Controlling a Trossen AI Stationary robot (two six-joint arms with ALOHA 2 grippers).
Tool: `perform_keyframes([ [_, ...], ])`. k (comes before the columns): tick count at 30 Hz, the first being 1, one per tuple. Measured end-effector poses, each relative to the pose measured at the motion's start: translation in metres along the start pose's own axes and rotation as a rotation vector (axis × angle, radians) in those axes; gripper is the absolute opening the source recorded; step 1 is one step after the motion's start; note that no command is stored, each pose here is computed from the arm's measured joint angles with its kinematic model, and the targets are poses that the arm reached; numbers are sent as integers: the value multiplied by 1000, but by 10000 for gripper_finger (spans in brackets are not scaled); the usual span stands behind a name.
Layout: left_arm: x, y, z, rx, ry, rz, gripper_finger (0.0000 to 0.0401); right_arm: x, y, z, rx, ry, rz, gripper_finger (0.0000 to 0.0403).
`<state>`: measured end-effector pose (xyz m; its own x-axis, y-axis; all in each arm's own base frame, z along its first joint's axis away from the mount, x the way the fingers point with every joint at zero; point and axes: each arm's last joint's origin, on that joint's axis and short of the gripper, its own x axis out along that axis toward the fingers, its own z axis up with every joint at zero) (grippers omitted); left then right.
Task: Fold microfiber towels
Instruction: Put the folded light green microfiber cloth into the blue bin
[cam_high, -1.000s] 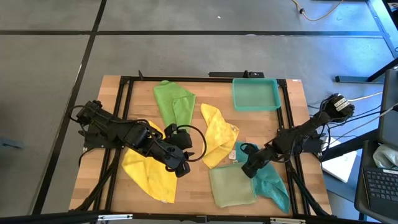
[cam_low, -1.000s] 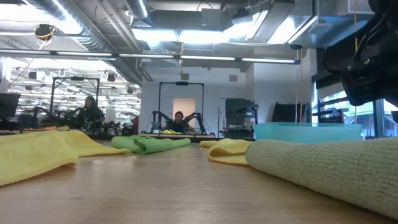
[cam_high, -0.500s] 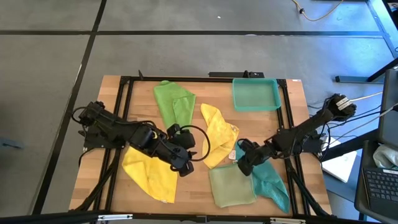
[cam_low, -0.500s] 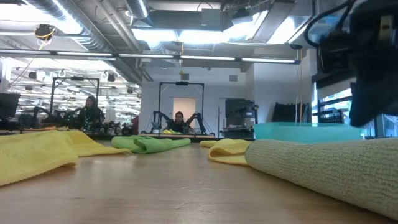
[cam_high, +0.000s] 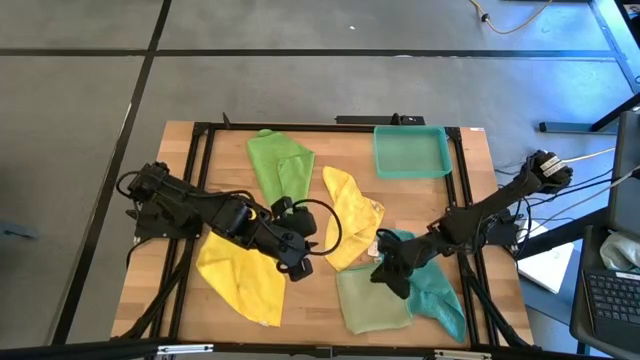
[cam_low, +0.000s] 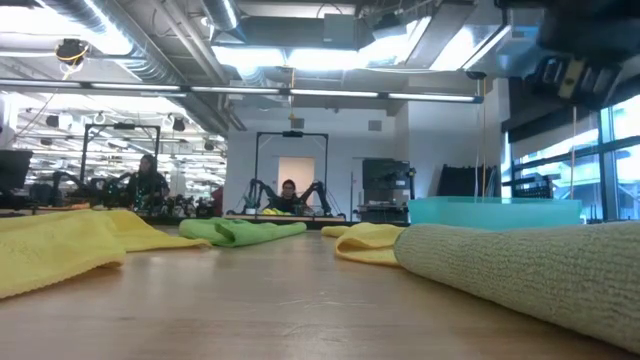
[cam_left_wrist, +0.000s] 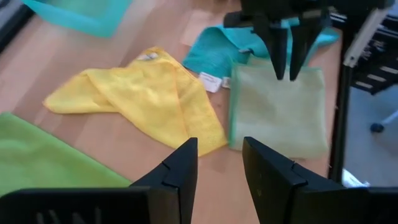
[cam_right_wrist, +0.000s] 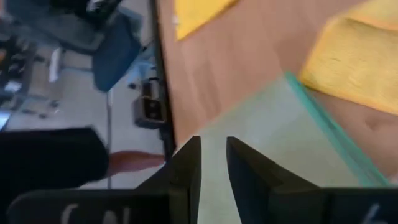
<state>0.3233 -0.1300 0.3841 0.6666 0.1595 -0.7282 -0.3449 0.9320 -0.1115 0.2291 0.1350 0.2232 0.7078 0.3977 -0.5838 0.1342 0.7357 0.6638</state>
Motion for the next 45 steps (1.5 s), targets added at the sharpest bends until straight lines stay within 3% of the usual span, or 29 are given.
perform_keyframes([
  [4, -1, -2, -2, -4, 21, -21, 119, 2, -5, 5, -33, 165, 48, 87],
  [9, -4, -1, -11, -100, 75, 25, 119, 1, -4, 19, -128, 357, -19, 132],
  [12, -2, -5, -17, -271, 66, 33, 119, 1, 0, 31, -183, 387, -108, 167],
  [17, 31, -19, -35, -611, 8, -38, 119, -3, -3, 43, -143, 374, -229, 209],
  [24, 98, -28, -81, -1016, -18, -338, 119, -28, 7, 42, -122, 347, -203, 214],
  [28, 130, -18, -113, -1164, -2, -370, 120, -52, 12, 38, -122, 316, -210, 212],
  [34, 177, -26, -127, -1226, 72, -439, 137, -79, 15, 31, -138, 275, -222, 212],
  [39, 207, -33, -121, -1164, 193, -434, 153, -94, 8, 17, -131, 311, -253, 212],
  [45, 225, -32, -120, -1101, 366, -286, 165, -108, 1, 4, -101, 312, -252, 212],
])
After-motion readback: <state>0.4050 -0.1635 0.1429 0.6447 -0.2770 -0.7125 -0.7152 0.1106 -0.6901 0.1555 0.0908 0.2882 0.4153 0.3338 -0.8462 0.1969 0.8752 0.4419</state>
